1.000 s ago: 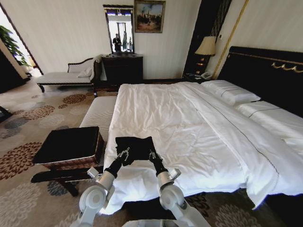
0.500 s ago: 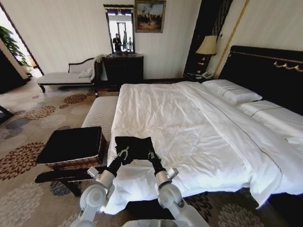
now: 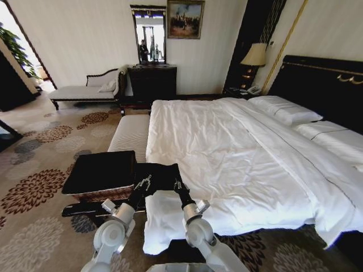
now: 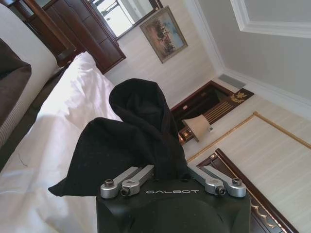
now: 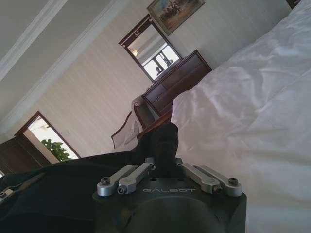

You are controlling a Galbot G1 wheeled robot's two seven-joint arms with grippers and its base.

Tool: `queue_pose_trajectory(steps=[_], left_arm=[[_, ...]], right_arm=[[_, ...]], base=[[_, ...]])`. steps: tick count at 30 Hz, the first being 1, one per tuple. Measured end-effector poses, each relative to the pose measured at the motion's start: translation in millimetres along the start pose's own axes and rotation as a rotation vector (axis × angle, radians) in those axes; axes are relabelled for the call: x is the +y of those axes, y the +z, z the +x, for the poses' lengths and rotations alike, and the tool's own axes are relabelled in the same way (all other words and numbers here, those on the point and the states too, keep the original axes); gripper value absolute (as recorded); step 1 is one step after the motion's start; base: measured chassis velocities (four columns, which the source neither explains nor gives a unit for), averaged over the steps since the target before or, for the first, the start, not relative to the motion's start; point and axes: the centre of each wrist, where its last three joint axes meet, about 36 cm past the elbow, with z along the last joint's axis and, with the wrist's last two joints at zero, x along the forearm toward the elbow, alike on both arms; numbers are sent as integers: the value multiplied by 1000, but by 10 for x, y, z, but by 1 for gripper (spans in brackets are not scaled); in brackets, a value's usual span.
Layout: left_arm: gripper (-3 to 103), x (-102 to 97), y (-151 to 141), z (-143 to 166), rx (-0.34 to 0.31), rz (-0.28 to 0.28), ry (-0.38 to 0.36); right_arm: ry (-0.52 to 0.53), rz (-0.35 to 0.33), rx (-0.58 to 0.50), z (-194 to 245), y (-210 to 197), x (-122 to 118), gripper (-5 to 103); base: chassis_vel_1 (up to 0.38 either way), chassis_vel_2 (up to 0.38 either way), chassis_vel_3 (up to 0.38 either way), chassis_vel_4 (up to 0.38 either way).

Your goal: Fold the clothes on the bed and place them into the basket.

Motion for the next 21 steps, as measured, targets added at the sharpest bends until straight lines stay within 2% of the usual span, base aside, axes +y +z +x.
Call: queue_pose_trajectory(steps=[13, 21], left_arm=[[10, 22, 3, 15, -4, -4, -3], [10, 44, -28, 36, -11, -13, -8]], right_arm=[[-12, -3, -7, -3, 42, -21, 9], [-12, -13, -5, -15, 93, 5, 9]], base=[[86, 84, -74, -85], [212, 202, -203, -197]])
